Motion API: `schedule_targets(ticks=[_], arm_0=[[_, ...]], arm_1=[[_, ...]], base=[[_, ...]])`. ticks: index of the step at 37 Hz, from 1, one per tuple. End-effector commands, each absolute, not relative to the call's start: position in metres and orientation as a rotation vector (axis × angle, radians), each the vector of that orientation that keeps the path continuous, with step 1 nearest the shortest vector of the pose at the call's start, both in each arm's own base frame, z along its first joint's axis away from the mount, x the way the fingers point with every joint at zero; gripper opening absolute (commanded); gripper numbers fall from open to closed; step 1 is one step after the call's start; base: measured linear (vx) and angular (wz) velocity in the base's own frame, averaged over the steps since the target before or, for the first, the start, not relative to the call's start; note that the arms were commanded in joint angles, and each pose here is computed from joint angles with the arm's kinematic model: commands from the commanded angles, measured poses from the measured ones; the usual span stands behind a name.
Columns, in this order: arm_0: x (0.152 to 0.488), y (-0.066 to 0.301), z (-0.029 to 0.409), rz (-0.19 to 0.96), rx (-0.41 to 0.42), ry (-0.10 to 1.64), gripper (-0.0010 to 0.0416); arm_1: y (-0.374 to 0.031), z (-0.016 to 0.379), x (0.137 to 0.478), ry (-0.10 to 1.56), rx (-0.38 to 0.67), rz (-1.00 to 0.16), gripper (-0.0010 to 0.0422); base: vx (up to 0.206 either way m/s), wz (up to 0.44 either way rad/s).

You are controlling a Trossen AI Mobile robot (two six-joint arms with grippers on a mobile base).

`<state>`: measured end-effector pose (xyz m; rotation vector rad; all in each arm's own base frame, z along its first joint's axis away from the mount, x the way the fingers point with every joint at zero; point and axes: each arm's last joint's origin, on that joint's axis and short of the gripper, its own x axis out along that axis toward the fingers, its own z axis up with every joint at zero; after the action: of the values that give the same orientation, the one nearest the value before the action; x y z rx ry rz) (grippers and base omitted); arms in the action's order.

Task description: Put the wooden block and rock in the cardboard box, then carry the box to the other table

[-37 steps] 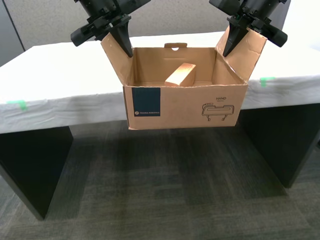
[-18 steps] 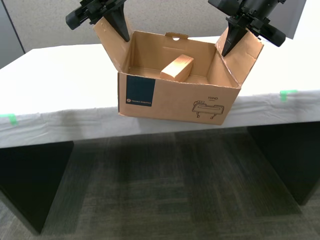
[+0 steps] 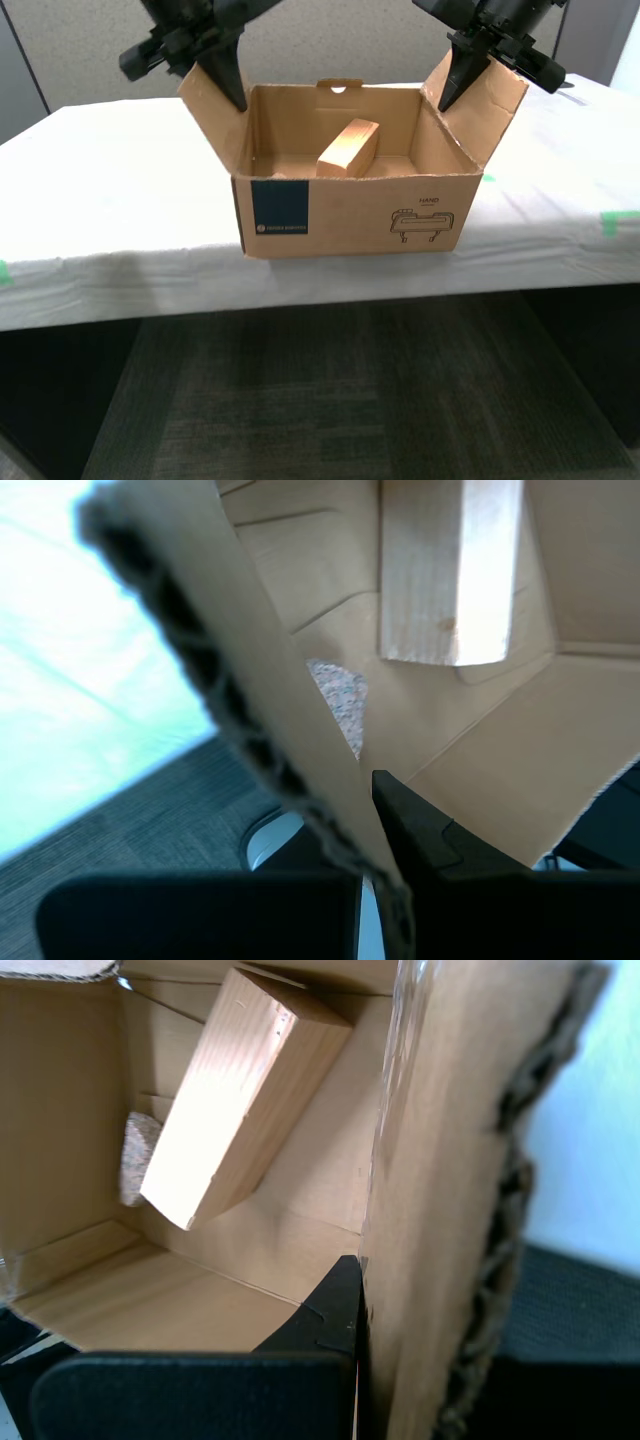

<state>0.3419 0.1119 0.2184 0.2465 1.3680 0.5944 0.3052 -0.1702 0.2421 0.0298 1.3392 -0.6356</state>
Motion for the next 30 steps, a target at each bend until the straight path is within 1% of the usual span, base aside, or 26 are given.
schedule_targets(ticks=[1, 7, 19, 23, 30], arm_0=[[0.3415, 0.1124, 0.2192, 0.611, 0.248, 1.367, -0.0001], [0.3417, 0.1127, 0.2192, 0.612, 0.248, 1.364, -0.0001], [0.3413, 0.1131, 0.2192, 0.613, 0.247, 1.367, -0.0001], [0.3414, 0.1136, 0.2192, 0.614, 0.246, 1.364, -0.0001], [0.3417, 0.1141, 0.2193, 0.608, 0.255, 1.365, 0.0]], arm_1=[[-0.1672, 0.2348, 0.2978, 1.336, 0.021, -0.643, -0.0001], [-0.164, 0.234, 0.292, 1.335, -0.006, -0.624, -0.0001], [-0.1646, 0.2358, 0.2919, 1.328, -0.013, -0.622, -0.0001], [-0.1645, 0.2359, 0.2924, 1.323, -0.012, -0.624, -0.0001], [-0.1651, 0.2367, 0.2938, 1.31, -0.022, -0.622, -0.0001]], base=[[0.178, 0.032], [0.181, 0.029], [0.18, 0.021], [0.175, 0.216], [0.182, 0.045]])
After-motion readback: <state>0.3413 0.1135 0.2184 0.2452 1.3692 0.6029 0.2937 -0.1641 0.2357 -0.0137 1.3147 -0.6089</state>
